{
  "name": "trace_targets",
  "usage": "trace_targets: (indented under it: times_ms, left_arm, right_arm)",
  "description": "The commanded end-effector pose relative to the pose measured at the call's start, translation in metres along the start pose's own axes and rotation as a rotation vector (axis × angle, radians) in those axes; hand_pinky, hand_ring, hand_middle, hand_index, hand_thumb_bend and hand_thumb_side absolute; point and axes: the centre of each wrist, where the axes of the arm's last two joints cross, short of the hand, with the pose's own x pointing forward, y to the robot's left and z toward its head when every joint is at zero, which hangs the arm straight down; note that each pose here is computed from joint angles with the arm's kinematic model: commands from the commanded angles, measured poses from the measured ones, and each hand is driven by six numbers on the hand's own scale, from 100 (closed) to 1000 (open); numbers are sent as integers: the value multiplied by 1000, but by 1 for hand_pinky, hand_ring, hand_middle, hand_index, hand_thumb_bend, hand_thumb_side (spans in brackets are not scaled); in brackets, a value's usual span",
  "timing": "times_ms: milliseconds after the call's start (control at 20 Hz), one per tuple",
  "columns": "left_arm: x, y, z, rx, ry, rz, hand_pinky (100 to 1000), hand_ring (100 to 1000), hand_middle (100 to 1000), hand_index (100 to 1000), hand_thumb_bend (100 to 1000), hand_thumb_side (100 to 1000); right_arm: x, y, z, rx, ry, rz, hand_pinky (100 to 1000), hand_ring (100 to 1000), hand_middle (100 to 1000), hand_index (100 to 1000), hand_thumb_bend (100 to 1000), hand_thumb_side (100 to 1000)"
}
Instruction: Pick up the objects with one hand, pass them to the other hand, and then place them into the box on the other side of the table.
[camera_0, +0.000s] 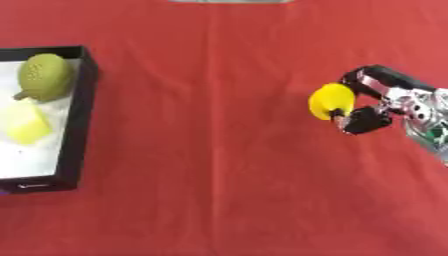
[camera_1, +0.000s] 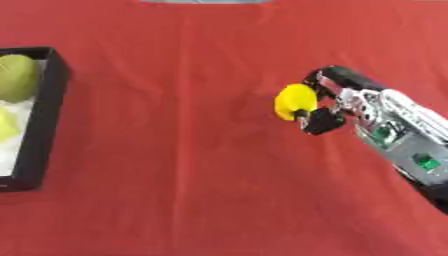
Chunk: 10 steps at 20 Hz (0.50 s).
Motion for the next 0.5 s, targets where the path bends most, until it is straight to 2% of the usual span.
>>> trace_targets:
  times_ms: [50, 250, 400, 500]
  left_arm:
    - [6, 11, -1, 27, -25, -17, 882, 763, 750, 753, 100, 898]
    - [8, 14, -2, 40, -35, -14, 879, 761, 749, 753, 100, 886]
    - [10, 16, -3, 49, -44, -11, 874, 760, 748, 751, 100, 876]
    - [12, 18, -4, 55, -52, -9, 870, 759, 747, 750, 100, 867]
  right_arm:
    - [9, -17, 3, -149, -66, -72, 798, 684, 590, 602, 100, 132]
    - [20, -18, 1, -286, -167, -211, 773, 666, 586, 602, 100, 265]
    - [27, -9, -1, -327, -224, -299, 763, 657, 587, 606, 100, 381]
    - [33, -2, -2, -342, -261, -352, 760, 650, 586, 606, 100, 415]
